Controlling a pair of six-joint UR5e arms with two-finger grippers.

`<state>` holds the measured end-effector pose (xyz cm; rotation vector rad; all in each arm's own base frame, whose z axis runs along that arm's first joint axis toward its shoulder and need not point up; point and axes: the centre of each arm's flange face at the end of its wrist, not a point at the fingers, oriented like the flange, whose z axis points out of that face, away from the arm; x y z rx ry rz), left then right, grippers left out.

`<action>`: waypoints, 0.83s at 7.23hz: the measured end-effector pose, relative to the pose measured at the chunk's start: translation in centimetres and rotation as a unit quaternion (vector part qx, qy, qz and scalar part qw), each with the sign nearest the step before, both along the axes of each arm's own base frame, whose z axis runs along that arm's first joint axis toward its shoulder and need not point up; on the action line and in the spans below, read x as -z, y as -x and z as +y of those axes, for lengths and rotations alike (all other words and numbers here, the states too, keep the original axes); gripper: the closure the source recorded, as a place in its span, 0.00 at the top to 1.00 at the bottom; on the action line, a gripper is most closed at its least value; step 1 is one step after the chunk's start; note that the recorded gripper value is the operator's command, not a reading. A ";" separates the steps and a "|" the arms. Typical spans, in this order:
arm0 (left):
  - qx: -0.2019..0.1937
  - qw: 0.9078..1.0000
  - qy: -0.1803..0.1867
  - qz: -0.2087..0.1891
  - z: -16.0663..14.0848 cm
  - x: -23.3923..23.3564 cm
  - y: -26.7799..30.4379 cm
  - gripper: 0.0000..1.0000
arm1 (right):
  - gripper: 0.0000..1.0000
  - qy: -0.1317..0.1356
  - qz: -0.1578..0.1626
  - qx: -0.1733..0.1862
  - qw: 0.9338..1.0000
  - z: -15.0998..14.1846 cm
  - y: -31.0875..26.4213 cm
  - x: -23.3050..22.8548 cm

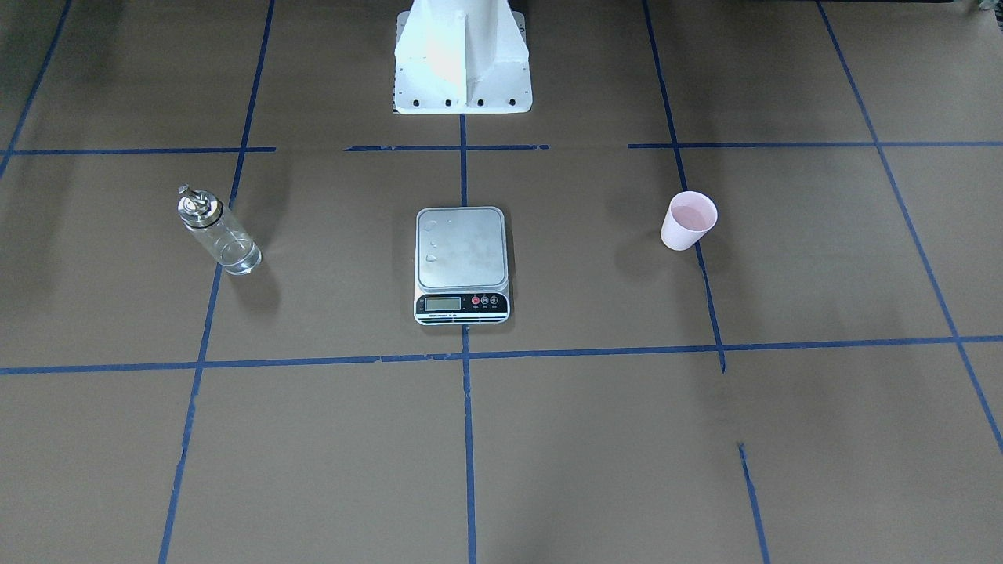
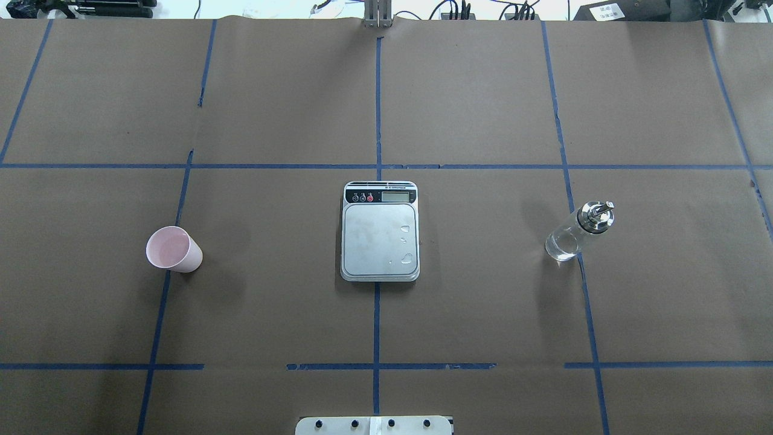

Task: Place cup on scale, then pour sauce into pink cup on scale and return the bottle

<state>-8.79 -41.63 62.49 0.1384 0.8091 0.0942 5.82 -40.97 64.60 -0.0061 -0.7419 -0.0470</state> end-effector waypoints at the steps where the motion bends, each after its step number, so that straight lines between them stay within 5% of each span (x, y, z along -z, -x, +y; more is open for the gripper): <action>1: 0.000 1.000 -0.016 -0.001 -0.3 0.6 0.0 1.00 | 1.00 -0.009 -0.001 -0.001 1.000 -0.8 0.0 0.9; 4: 0.036 0.997 -0.065 0.022 -2.8 4.2 -0.2 1.00 | 1.00 -0.069 0.000 -0.005 0.998 -6.4 0.1 6.5; 6: 0.083 0.989 -0.070 0.100 -5.1 8.9 -0.8 1.00 | 1.00 -0.102 -0.004 -0.013 0.995 -8.8 0.1 9.7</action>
